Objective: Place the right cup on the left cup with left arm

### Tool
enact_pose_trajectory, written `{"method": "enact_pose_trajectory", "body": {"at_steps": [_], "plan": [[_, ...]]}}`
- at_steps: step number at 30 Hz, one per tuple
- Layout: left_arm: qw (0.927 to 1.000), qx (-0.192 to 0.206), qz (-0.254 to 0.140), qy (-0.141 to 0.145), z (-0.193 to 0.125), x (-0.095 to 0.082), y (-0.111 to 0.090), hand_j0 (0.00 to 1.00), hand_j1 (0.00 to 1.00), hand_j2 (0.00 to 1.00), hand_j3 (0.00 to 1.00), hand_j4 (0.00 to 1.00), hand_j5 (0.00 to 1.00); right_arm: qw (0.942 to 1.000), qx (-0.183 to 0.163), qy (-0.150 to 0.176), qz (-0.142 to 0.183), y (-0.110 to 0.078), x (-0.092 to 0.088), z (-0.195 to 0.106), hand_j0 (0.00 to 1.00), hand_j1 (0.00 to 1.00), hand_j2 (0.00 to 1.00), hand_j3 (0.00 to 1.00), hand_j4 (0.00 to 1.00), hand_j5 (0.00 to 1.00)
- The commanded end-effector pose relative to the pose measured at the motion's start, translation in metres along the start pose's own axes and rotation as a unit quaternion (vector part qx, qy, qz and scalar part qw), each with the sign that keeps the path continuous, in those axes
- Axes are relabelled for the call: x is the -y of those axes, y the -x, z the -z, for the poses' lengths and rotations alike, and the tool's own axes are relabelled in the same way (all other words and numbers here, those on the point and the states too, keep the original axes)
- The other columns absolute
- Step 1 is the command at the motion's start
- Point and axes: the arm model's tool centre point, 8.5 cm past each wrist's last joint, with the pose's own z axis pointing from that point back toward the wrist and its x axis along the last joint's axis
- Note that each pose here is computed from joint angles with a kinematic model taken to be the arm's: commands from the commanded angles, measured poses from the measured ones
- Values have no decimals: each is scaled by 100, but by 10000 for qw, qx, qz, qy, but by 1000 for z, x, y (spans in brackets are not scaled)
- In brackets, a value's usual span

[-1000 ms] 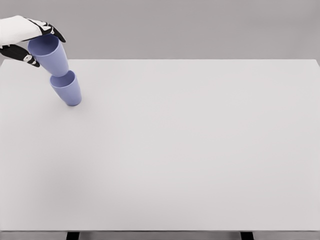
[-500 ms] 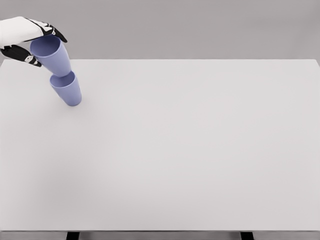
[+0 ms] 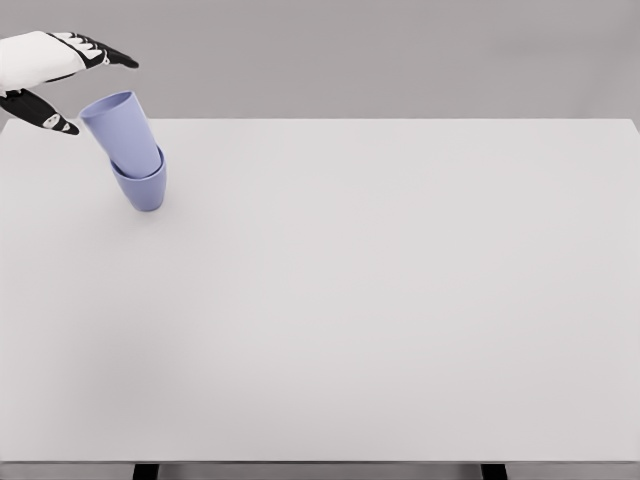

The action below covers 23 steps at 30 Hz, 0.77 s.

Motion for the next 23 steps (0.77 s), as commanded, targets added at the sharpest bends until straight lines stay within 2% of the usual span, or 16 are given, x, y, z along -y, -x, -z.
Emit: {"method": "enact_pose_trajectory", "body": {"at_steps": [1, 7, 9, 13, 17, 18, 19, 20, 23], "plan": [[10000, -13, -30, -35, -1, -1, 1, 100, 100, 100, 100, 100, 100, 10000, -8, -5, -3, 1, 0, 0, 100, 100, 100, 100, 100, 100], [10000, -14, -28, -43, -1, -2, 1, 100, 100, 100, 100, 100, 100, 10000, -8, -5, -3, 1, 0, 0, 100, 100, 100, 100, 100, 100], [9998, 45, -49, -169, 0, -9, -2, 100, 100, 100, 100, 100, 100, 10000, -8, -5, -3, 1, 0, 0, 100, 100, 100, 100, 100, 100], [9975, 559, -207, -367, -8, -20, -33, 100, 100, 100, 100, 100, 100, 10000, -8, -5, -3, 1, 0, 0, 100, 100, 100, 100, 100, 100], [9880, 1520, -14, -283, -34, -25, -105, 100, 100, 100, 100, 100, 100, 10000, -8, -5, -3, 1, 0, 0, 100, 100, 100, 100, 100, 100], [9842, 1757, 45, -226, -41, -23, -125, 100, 100, 100, 100, 100, 100, 10000, -8, -5, -3, 1, 0, 0, 100, 100, 100, 100, 100, 100], [9798, 1998, -84, -62, -39, -5, -140, 100, 100, 100, 100, 100, 100, 10000, -2, -3, -8, 0, 0, 0, 100, 100, 100, 100, 100, 100], [9778, 2079, -238, 78, -35, 11, -144, 100, 100, 100, 100, 100, 100, 10000, -8, -5, -3, 1, 0, 0, 100, 100, 100, 100, 100, 100], [9752, 2151, -476, 230, -31, 33, -148, 100, 100, 100, 100, 100, 100, 10000, -8, -5, -3, 1, 0, 0, 100, 100, 100, 100, 100, 100]]}}
